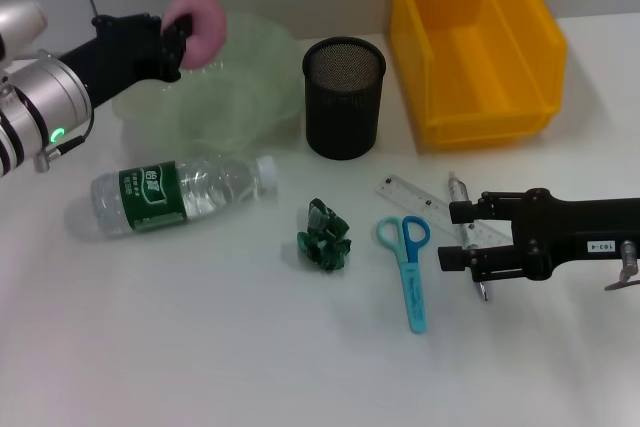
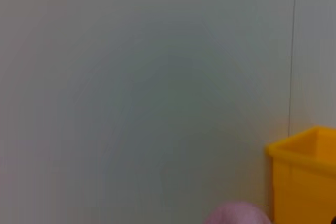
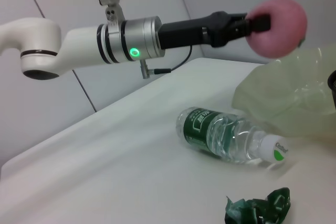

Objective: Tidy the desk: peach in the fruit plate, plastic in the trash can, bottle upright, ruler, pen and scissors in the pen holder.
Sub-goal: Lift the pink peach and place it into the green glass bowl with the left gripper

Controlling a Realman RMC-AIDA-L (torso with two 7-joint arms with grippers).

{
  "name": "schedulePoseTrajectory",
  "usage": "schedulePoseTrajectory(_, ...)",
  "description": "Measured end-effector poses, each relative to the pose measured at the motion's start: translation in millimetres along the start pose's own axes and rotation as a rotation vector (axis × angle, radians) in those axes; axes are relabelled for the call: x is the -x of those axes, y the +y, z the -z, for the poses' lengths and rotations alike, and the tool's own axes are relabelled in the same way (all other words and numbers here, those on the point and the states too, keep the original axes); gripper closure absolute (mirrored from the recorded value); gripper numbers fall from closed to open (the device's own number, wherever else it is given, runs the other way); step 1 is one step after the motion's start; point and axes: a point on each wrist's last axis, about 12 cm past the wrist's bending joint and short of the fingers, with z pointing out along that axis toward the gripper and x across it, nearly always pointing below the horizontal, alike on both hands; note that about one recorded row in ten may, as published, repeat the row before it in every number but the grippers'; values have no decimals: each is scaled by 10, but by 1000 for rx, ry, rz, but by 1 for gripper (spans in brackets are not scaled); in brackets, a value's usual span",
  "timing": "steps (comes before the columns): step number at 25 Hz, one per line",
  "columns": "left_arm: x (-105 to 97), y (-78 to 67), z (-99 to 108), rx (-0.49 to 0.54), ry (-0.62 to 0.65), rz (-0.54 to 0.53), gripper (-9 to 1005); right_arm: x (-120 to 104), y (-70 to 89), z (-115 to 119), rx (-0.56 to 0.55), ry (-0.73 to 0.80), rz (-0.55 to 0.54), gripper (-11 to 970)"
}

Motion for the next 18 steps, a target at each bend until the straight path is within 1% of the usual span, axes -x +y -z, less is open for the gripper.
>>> schedulePoseTrajectory(1,-91,-9,-12,22,41,-59,884,-2,1,-1,0,0,-1,212)
schedulePoseTrajectory(3,-130,-13,-21,33,64,-86,848,-2,1,-3,1,0,-1,213)
schedulePoseTrajectory(9,-153,-24,-42,44,84,-84,739,5,0,-8,2,-1,1,217)
schedulePoseTrajectory(18,-134,-11,-48,55,75,-77,494,2,2,-20,2,-2,0,221)
